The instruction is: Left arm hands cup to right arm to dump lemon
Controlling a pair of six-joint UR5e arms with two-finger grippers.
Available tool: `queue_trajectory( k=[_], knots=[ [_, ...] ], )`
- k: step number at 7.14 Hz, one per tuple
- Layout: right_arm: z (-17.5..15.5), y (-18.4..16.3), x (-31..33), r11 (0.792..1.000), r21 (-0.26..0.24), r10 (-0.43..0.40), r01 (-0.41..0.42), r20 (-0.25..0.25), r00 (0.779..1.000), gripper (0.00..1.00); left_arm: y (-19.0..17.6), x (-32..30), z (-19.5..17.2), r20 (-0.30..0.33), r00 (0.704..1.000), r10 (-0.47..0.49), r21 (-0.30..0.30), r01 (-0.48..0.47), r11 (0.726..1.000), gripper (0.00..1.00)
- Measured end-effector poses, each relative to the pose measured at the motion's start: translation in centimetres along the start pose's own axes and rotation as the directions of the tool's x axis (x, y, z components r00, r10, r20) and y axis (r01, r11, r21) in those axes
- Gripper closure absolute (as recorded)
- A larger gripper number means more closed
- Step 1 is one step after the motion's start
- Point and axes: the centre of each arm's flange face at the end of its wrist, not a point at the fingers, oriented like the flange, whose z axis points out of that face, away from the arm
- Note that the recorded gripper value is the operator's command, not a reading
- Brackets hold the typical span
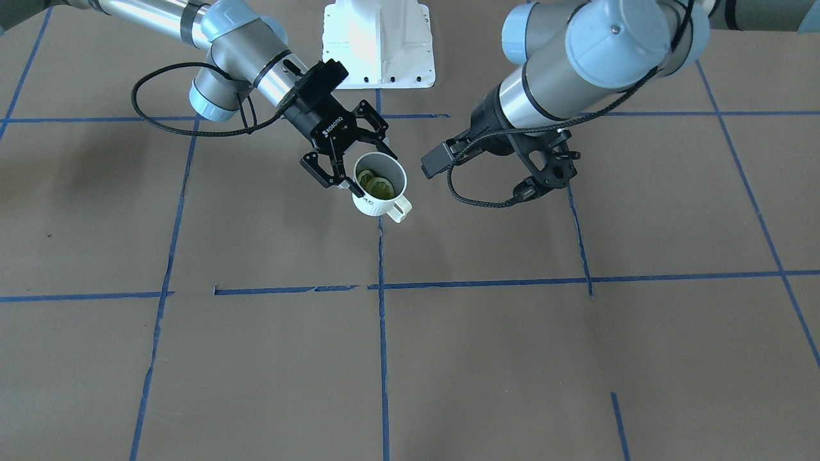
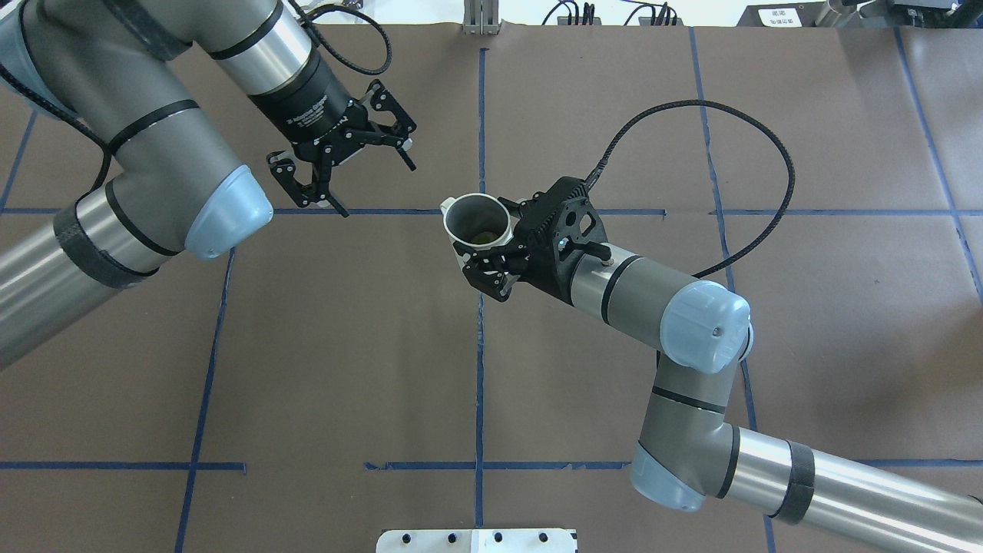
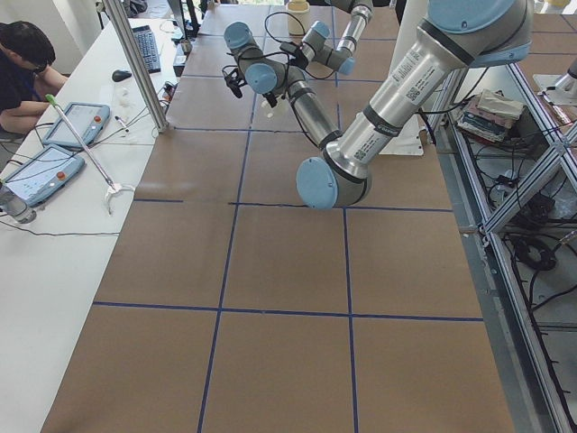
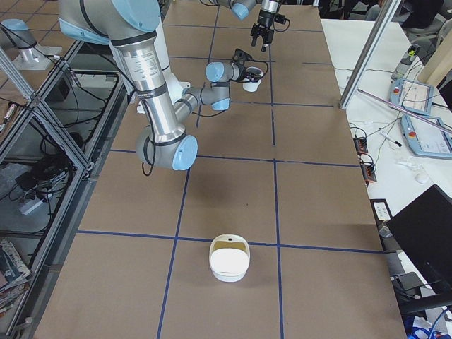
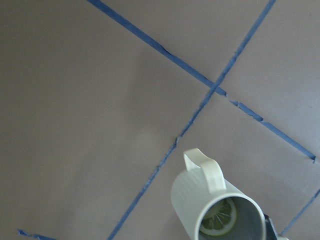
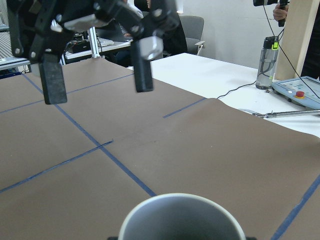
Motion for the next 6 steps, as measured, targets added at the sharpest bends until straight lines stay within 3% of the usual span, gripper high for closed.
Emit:
queue_trajectory(
  k=[2, 3, 4, 6],
  knots=[
    [-0.4, 0.0, 3.1, 1.0, -0.002, 0.015, -0.015, -0.051, 0.999, 1.0, -4.1, -5.4, 2.1, 0.085, 0.987, 0.138, 0.112, -0.147, 0.983, 0.0],
    [-1.0, -0.1, 6.0, 0.997, 0.003, 0.071, -0.071, -0.096, 0.993, 1.0, -5.9, -8.0, 2.8, 0.145, 0.958, 0.249, 0.145, -0.269, 0.952, 0.0],
    [-1.8, -0.2, 9.1, 0.992, 0.013, 0.127, -0.126, -0.141, 0.982, 1.0, -7.5, -10.7, 2.6, 0.203, 0.91, 0.361, 0.153, -0.394, 0.906, 0.0],
    [-5.0, 1.2, 15.7, 0.988, 0.007, 0.154, -0.157, -0.241, 0.958, 1.0, -10.6, -17.2, 0.5, 0.296, 0.798, 0.525, 0.133, -0.579, 0.805, 0.0]
  ],
)
